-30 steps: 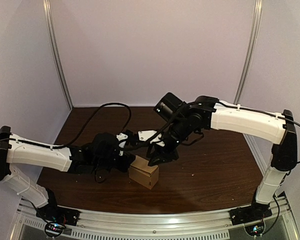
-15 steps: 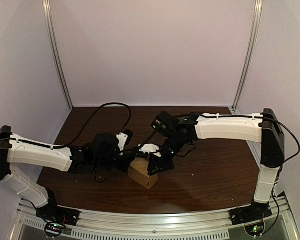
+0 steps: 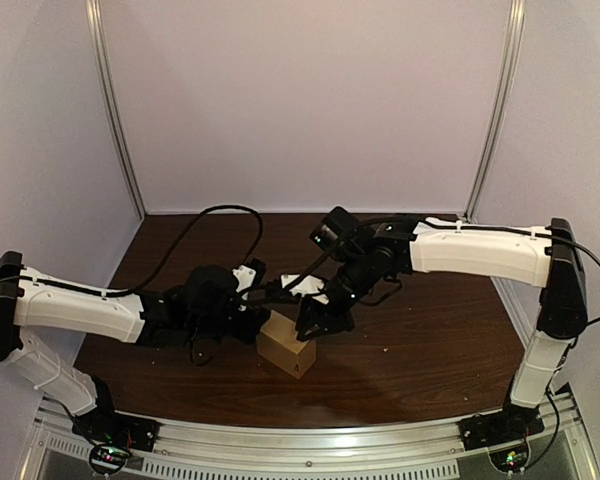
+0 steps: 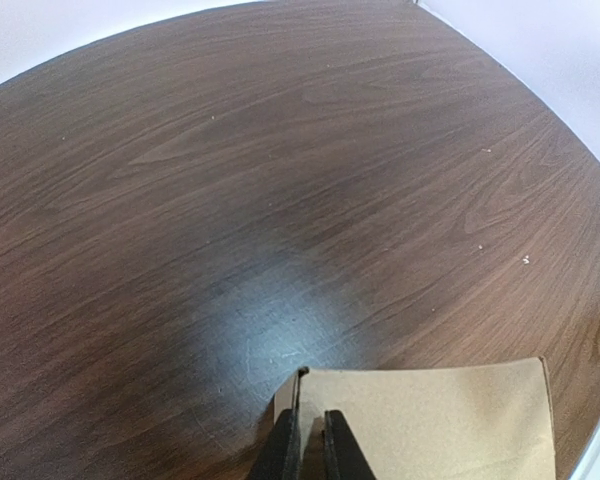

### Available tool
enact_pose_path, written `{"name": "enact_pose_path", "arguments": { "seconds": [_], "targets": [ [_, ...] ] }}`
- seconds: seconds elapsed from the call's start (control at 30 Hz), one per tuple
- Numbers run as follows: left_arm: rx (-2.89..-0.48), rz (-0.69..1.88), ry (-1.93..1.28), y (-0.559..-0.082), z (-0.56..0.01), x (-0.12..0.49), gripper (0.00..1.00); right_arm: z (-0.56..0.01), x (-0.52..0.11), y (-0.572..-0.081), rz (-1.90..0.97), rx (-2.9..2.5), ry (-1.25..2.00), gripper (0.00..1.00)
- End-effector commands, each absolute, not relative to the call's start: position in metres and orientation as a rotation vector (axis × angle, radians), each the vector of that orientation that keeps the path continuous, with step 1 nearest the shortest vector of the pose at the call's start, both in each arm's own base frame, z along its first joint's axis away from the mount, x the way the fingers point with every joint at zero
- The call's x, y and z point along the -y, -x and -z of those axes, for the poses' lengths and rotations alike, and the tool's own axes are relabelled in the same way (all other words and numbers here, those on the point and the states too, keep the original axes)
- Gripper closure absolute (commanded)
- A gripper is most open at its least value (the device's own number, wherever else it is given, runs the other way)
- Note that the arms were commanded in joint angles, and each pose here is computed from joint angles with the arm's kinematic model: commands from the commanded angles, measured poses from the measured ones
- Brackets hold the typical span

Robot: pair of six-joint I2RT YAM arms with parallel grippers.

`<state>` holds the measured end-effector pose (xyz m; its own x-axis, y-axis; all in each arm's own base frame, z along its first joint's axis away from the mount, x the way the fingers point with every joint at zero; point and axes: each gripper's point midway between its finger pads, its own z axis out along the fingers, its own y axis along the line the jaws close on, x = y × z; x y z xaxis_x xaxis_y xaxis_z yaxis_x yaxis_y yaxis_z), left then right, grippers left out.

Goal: Fold the paper box

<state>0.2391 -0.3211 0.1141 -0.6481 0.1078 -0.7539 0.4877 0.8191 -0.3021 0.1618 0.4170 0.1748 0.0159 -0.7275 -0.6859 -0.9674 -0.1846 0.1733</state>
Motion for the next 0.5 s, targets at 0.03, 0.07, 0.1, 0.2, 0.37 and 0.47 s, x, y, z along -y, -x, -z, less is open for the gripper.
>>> {"name": "enact_pose_path", "arguments": {
  "seconds": [0.03,0.07,0.1,0.2,0.37,0.47],
  "targets": [
    [-2.371,0.513,-0.521,-0.220,-0.076,0.301,0.88,-0.123,-0.420,-0.151,-0.985,-1.845,2.025,0.78],
    [-2.359,0.519,-0.525,-0.221,-0.081,0.302,0.88,-0.113,-0.419,-0.151,-0.980,-1.871,2.034,0.78],
    [-2.343,0.528,-0.525,-0.222,-0.087,0.303,0.88,-0.105,-0.419,-0.152,-0.970,-1.898,2.042,0.79],
    [-2.289,0.542,-0.541,-0.226,-0.117,0.307,0.88,-0.093,-0.415,-0.154,-0.952,-1.939,2.053,0.79],
    [-2.189,0.592,-0.496,-0.223,-0.164,0.294,0.89,-0.105,-0.416,-0.156,-0.940,-1.913,2.030,0.79],
    [-2.180,0.619,-0.489,-0.216,-0.174,0.286,0.91,-0.108,-0.418,-0.157,-0.933,-1.902,2.029,0.79]
  ]
}}
